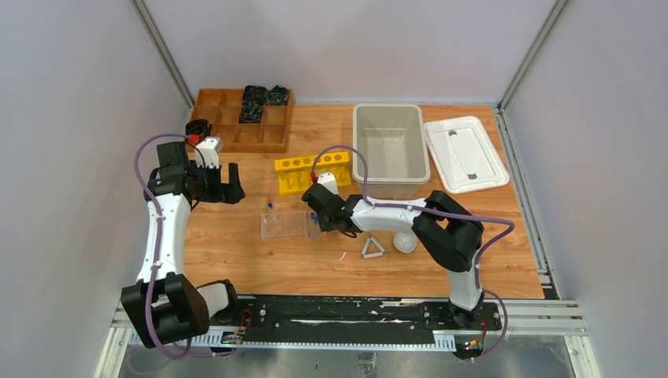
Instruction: Organize the chemistry lab equipment
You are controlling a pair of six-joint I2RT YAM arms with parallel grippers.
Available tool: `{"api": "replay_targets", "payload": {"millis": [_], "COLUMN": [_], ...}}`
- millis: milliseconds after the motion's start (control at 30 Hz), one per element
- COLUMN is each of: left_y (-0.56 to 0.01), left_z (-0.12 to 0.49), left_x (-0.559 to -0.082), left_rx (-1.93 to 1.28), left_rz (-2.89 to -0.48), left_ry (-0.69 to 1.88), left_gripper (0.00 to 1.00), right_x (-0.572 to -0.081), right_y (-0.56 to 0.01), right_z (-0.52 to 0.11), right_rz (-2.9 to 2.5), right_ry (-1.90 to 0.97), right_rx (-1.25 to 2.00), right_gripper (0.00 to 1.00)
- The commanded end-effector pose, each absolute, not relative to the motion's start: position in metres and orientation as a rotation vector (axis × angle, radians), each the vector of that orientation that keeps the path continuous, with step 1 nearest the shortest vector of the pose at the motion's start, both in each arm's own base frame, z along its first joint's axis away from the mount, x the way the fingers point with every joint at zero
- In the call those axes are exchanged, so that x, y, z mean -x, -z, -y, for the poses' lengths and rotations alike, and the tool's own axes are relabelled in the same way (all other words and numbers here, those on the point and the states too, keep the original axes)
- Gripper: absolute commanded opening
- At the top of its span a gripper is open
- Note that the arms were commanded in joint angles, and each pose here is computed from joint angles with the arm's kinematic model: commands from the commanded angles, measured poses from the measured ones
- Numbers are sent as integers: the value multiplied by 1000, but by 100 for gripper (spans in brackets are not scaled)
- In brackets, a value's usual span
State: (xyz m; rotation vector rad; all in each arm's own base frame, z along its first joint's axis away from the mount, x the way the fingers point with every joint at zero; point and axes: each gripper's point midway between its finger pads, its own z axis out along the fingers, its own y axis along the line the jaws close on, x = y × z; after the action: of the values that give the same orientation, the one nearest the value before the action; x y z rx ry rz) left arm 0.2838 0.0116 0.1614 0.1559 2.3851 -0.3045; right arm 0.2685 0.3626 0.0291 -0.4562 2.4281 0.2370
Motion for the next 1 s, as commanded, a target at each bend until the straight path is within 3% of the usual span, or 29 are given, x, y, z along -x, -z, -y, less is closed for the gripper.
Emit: {"api": "replay_targets", "payload": {"millis": [0,267,967], "left_y": [-168,-168,-168], "left_z": [-14,-13,-16], "left_x": [-286,-286,-283], "left_rx": [-151,-154,-166], "left_rz": [-2362,-2358,-2357], "left_ry": [299,300,270], "left_gripper": [100,100,100], "right_x": [-274,-280,-283], "right_y": [-47,-68,-34], "right_z": [-365,-374,-371], "right_rz": [-2413,-2376,-2443], "right_ry": [-272,-318,-255], "right_rx": [403,369,359], "right_gripper": [32,32,29]}}
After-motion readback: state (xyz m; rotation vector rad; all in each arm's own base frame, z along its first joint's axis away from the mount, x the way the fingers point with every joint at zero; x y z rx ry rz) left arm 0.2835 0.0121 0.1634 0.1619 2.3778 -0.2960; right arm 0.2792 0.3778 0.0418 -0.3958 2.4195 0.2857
